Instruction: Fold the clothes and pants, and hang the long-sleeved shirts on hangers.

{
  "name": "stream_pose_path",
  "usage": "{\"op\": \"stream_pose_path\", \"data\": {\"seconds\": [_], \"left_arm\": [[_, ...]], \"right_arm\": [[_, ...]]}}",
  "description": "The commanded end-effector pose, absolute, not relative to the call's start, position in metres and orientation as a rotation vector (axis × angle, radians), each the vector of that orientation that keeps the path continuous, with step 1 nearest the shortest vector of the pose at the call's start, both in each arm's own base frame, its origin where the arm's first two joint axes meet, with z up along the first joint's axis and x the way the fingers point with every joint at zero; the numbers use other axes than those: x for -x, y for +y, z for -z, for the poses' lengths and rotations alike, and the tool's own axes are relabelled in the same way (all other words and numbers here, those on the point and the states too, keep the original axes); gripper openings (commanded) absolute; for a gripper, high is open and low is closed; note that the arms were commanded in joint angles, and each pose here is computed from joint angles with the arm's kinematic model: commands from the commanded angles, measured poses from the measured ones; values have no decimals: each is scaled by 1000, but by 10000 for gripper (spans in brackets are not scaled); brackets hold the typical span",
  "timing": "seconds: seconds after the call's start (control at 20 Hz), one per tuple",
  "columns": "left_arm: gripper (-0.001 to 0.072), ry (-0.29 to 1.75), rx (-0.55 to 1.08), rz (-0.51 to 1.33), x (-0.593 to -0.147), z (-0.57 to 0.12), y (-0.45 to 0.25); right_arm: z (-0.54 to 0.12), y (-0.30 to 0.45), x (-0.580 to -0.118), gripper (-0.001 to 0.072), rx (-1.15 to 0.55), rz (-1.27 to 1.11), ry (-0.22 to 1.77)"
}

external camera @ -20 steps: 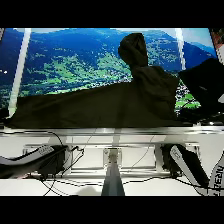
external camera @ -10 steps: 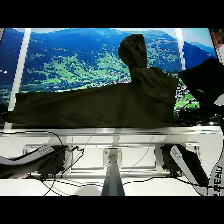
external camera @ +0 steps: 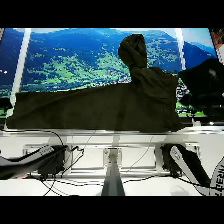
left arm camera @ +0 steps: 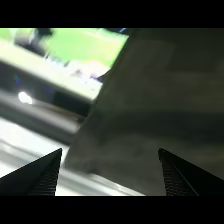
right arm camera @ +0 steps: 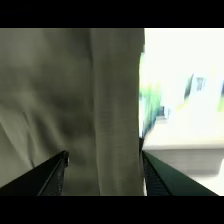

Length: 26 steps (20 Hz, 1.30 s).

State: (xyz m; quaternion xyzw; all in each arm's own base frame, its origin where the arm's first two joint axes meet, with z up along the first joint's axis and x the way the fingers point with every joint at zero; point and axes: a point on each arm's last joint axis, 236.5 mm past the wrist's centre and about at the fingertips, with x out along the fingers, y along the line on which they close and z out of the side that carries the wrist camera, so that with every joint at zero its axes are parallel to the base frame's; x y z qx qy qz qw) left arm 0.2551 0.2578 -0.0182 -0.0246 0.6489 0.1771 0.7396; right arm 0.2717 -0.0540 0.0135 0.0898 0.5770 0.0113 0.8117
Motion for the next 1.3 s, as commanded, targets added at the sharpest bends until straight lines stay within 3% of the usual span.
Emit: {"op": "stream_pose_path", "data": {"seconds": [0.0,0.25,0.35,0.45,0.8,0.85,0.9,0.95,1.25], "left_arm": [[696,1359,-70,-293,-303,-3,227],[696,1247,-232,-114,-373,-27,144],[695,1235,-280,-47,-383,-27,115],[696,1216,-295,-20,-391,-28,98],[696,1200,-313,1,-396,-29,87],[696,1197,-313,1,-397,-29,87],[695,1196,-314,1,-398,-29,87],[696,1194,-314,1,-398,-28,87],[696,1193,-294,-12,-399,-28,87]], "right_arm": [[-68,-42,-356,531,-47,-95,961],[-49,48,-467,534,69,-301,925],[-27,88,-507,637,122,-364,898],[-5,120,-541,637,179,-394,859],[72,167,-591,611,276,-454,900],[76,166,-595,516,290,-451,901],[78,164,-599,258,309,-447,898],[73,164,-602,49,314,-445,885],[-56,176,-602,30,290,-473,743]]}}
